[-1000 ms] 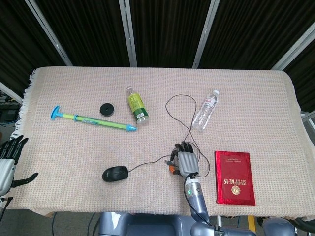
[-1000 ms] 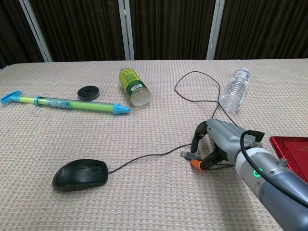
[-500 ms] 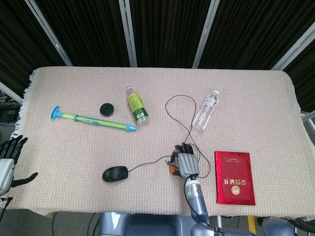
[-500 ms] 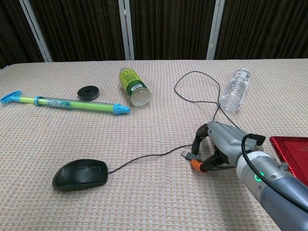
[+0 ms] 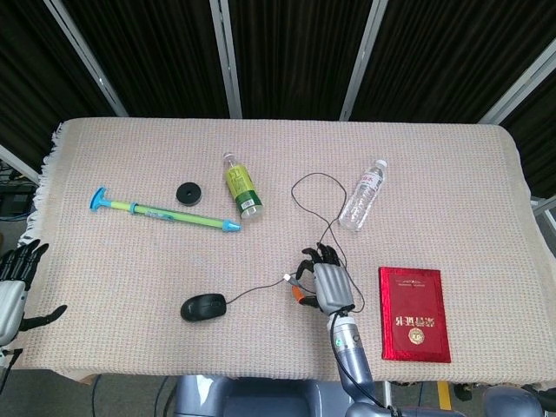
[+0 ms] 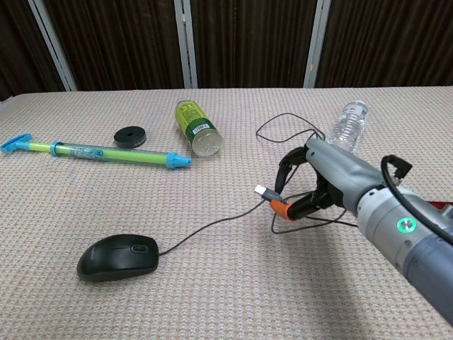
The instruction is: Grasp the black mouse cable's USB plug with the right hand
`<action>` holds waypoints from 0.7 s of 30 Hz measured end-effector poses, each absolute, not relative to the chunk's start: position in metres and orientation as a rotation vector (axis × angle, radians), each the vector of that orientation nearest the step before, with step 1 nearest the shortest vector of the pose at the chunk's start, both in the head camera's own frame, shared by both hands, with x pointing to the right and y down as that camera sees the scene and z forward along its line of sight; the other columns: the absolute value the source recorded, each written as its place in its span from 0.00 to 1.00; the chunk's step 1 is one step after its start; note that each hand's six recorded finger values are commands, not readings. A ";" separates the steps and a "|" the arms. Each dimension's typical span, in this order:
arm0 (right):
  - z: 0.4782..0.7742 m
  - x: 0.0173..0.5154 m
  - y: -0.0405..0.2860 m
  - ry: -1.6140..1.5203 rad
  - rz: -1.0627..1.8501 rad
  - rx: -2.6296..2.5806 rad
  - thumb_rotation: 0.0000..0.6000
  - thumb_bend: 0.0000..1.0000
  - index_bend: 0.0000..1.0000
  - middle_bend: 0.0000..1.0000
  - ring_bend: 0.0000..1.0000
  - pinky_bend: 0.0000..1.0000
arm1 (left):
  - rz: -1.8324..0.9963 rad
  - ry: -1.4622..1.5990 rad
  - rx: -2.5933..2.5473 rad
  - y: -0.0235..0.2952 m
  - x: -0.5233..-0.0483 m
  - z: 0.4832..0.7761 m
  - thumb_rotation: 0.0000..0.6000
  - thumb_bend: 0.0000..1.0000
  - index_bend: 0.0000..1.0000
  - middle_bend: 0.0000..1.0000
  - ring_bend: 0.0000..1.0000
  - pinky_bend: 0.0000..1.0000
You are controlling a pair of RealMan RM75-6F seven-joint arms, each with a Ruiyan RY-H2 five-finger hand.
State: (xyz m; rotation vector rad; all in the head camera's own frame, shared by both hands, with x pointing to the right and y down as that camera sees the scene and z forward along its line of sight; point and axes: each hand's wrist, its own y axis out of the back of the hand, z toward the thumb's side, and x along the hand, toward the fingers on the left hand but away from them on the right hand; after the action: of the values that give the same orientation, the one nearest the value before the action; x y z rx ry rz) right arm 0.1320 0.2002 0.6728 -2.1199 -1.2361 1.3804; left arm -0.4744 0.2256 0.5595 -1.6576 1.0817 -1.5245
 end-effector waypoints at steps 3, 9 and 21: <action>0.662 0.135 0.195 -1.312 1.330 -2.139 1.00 0.36 0.58 0.20 0.00 0.00 | -1.527 1.086 -1.655 0.226 -0.475 0.559 1.00 0.15 0.00 0.00 0.00 0.00; 0.649 0.146 0.187 -1.527 1.192 -2.191 1.00 0.36 0.59 0.20 0.00 0.00 | -1.538 1.090 -1.654 0.227 -0.476 0.560 1.00 0.15 0.00 0.00 0.00 0.00; 0.648 0.188 0.204 -1.929 0.807 -2.212 1.00 0.36 0.60 0.22 0.00 0.00 | -1.544 1.095 -1.644 0.227 -0.476 0.561 1.00 0.15 0.00 0.00 0.00 0.00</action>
State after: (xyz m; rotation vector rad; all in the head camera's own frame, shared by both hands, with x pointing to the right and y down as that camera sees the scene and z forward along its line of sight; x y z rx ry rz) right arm 0.1875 0.2044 0.6478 -2.2121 -1.9294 0.8074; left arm -0.4763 0.2275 0.5606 -1.6441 1.0949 -1.5445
